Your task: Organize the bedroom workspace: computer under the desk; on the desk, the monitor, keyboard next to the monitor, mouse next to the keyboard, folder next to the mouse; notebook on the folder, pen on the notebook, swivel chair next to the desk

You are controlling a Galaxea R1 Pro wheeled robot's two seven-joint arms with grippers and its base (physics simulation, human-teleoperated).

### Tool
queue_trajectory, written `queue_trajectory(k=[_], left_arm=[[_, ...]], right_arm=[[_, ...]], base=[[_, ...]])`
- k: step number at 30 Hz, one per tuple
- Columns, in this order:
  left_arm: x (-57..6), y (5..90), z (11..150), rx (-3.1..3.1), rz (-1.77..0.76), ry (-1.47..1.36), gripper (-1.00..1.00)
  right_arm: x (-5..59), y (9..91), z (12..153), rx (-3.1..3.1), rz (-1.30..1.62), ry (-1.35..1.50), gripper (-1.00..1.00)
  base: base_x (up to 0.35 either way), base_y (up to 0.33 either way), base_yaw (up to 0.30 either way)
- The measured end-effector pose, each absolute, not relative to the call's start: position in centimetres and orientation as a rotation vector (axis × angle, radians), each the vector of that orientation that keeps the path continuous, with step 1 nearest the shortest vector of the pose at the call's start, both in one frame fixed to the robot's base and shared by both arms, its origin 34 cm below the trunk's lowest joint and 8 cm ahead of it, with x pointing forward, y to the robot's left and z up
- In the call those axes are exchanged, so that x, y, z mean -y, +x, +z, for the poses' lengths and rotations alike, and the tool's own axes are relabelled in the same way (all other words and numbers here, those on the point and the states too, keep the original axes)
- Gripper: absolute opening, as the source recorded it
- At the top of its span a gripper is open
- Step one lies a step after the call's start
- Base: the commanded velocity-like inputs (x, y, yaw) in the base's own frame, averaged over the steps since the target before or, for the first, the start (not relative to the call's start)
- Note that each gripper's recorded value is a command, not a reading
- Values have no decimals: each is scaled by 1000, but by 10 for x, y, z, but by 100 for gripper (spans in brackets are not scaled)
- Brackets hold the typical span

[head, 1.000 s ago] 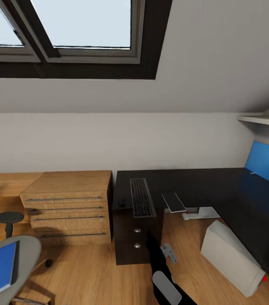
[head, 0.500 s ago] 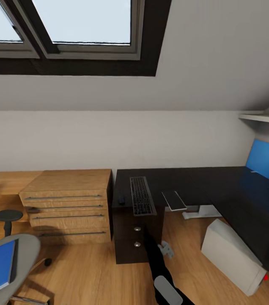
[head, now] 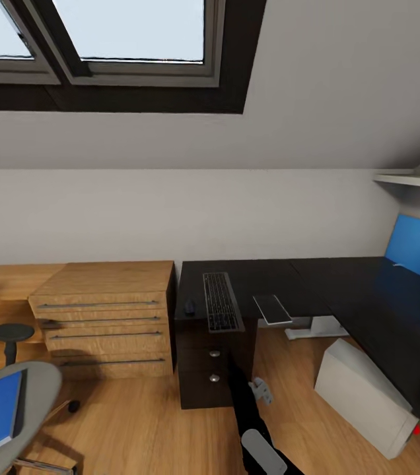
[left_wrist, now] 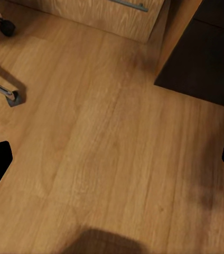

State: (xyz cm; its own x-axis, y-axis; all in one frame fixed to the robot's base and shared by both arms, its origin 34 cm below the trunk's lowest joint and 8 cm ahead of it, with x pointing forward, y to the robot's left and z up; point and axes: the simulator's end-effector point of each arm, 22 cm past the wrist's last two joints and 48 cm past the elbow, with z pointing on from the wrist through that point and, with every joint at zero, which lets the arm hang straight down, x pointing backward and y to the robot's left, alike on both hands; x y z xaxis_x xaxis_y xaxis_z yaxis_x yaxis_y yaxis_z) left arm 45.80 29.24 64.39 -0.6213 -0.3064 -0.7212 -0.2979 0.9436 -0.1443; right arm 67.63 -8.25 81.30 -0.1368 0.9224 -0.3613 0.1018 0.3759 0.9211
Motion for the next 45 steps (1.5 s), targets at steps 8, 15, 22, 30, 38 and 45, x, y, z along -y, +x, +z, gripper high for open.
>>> queue_trajectory(k=[8, 15, 22, 30, 38, 45], left_arm=[[-291, 459, 632, -2272, -14, -419, 100], [-291, 459, 621, -2271, -14, -418, 100], [-291, 459, 610, -2271, -14, -418, 100], [-291, 459, 596, -2271, -15, -415, 100], [-290, 458, 584, -2271, -15, -414, 100], [-288, 458, 584, -2271, -23, -405, 100]], right_arm=[[83, 677, 800, -1540, 939, 959, 100], [83, 676, 789, -1541, 939, 959, 100], [83, 676, 777, -1542, 939, 961, 100], [86, 675, 761, -1536, 940, 988, 100], [90, 673, 739, -1523, 975, 1112, 100], [72, 668, 727, -1542, 1134, 1272, 100]], base=[[0, 0, 0], [0, 0, 0], [0, 0, 0], [0, 0, 0], [0, 0, 0], [0, 0, 0]])
